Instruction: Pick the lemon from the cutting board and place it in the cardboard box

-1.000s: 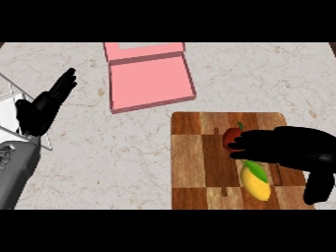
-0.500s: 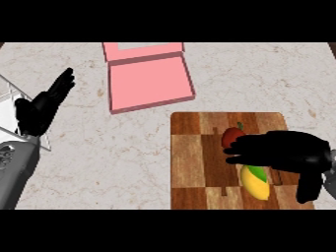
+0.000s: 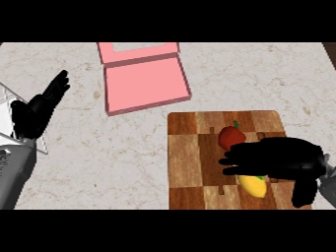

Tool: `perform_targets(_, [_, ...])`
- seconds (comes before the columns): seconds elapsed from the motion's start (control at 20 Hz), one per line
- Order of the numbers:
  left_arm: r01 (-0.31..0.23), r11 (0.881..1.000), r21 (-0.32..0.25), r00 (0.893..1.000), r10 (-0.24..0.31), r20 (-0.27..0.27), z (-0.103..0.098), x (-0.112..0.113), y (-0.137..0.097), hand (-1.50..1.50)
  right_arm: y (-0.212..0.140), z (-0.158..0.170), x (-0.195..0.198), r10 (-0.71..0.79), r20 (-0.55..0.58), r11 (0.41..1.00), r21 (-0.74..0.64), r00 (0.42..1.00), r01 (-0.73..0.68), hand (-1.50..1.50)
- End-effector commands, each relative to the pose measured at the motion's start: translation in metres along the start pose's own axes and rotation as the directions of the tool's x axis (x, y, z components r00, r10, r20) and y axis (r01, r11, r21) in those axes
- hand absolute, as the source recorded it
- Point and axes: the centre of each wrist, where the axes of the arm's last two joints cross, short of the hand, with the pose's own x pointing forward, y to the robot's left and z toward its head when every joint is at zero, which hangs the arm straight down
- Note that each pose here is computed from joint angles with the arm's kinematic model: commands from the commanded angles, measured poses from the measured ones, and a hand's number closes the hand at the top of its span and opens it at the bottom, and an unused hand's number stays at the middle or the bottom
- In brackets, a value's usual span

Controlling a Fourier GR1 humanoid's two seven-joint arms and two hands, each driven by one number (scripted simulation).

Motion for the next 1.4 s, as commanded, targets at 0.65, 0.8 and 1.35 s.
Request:
perform_targets(0.65, [0.205, 0.953, 0.224, 0.970, -0.166, -0.178, 0.031, -0.019, 0.038, 0.00, 0.030, -0.024, -0.006, 0.041, -0.092, 0.996, 0.082, 0.995, -0.034, 1.50])
perform_targets(0.8, [0.191, 0.951, 0.242, 0.972, -0.149, -0.180, 0.029, -0.023, 0.034, 0.00, 0.016, -0.035, 0.000, 0.123, -0.052, 0.991, -0.046, 0.991, -0.125, 1.50])
perform_targets(1.35, [0.163, 0.957, 0.241, 0.972, -0.114, -0.204, 0.046, -0.030, 0.054, 0.00, 0.043, -0.018, -0.034, -0.189, -0.558, 0.921, -0.387, 0.808, -0.052, 1.50])
